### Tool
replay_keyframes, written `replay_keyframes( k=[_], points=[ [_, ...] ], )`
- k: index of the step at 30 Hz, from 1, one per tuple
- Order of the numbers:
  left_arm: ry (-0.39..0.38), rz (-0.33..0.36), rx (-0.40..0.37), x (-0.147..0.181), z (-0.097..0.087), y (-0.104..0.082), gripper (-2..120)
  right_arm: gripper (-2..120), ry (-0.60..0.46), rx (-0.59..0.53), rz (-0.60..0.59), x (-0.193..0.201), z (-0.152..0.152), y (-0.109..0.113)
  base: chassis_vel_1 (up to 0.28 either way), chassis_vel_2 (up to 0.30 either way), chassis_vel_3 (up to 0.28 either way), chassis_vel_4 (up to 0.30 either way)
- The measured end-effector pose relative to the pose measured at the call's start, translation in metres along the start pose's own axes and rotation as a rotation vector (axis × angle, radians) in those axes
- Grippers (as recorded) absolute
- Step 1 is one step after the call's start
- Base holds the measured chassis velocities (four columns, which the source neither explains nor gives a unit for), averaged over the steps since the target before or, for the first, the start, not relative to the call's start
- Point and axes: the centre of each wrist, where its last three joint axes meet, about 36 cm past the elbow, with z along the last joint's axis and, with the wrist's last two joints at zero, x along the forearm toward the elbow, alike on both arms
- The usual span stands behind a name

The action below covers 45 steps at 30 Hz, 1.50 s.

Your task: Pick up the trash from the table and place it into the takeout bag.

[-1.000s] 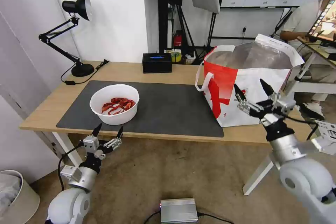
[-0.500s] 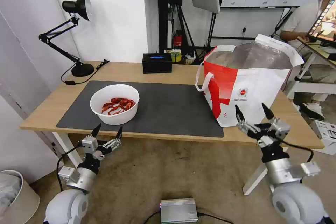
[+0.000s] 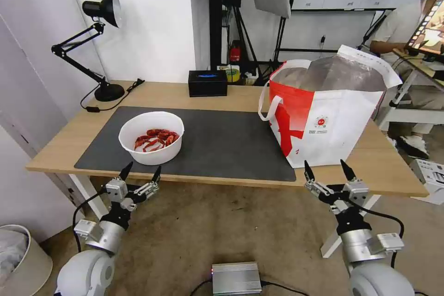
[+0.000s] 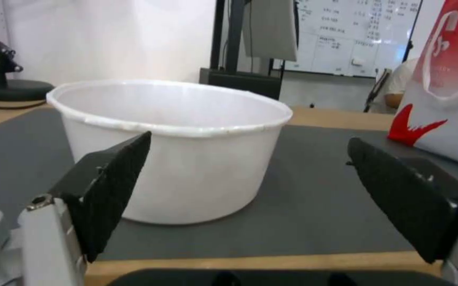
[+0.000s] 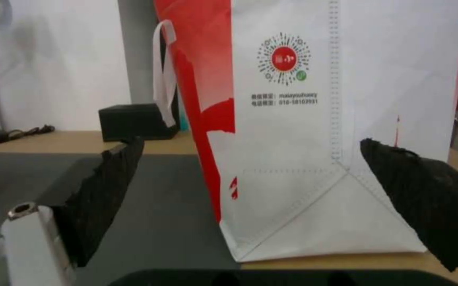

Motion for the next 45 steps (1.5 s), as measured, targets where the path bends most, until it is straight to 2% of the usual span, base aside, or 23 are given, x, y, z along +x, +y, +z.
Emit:
replay_keyframes(
  k=[17, 33, 39, 44, 45],
  points=[
    [-0.023, 0.016, -0.006, -0.012, -0.021, -0.001, 100, 100, 0.042, -0.014, -0.045, 0.009, 0.005, 0.025, 0.0, 0.0, 0.0, 0.0],
    [-0.018, 0.048, -0.034, -0.037, -0.041, 0.004, 100, 100, 0.055, 0.001, -0.035, 0.01, 0.011, 0.027, 0.0, 0.0, 0.0, 0.0],
    [0.004, 0.056, -0.067, -0.043, -0.06, 0.013, 100, 100, 0.056, 0.001, -0.035, 0.01, 0.011, 0.027, 0.0, 0.0, 0.0, 0.0],
    [0.033, 0.059, -0.119, -0.053, -0.092, 0.031, 100, 100, 0.055, 0.001, -0.035, 0.01, 0.011, 0.027, 0.0, 0.0, 0.0, 0.0],
    [0.033, 0.059, -0.119, -0.053, -0.092, 0.031, 100, 100, 0.055, 0.001, -0.035, 0.01, 0.011, 0.027, 0.0, 0.0, 0.0, 0.0]
  ],
)
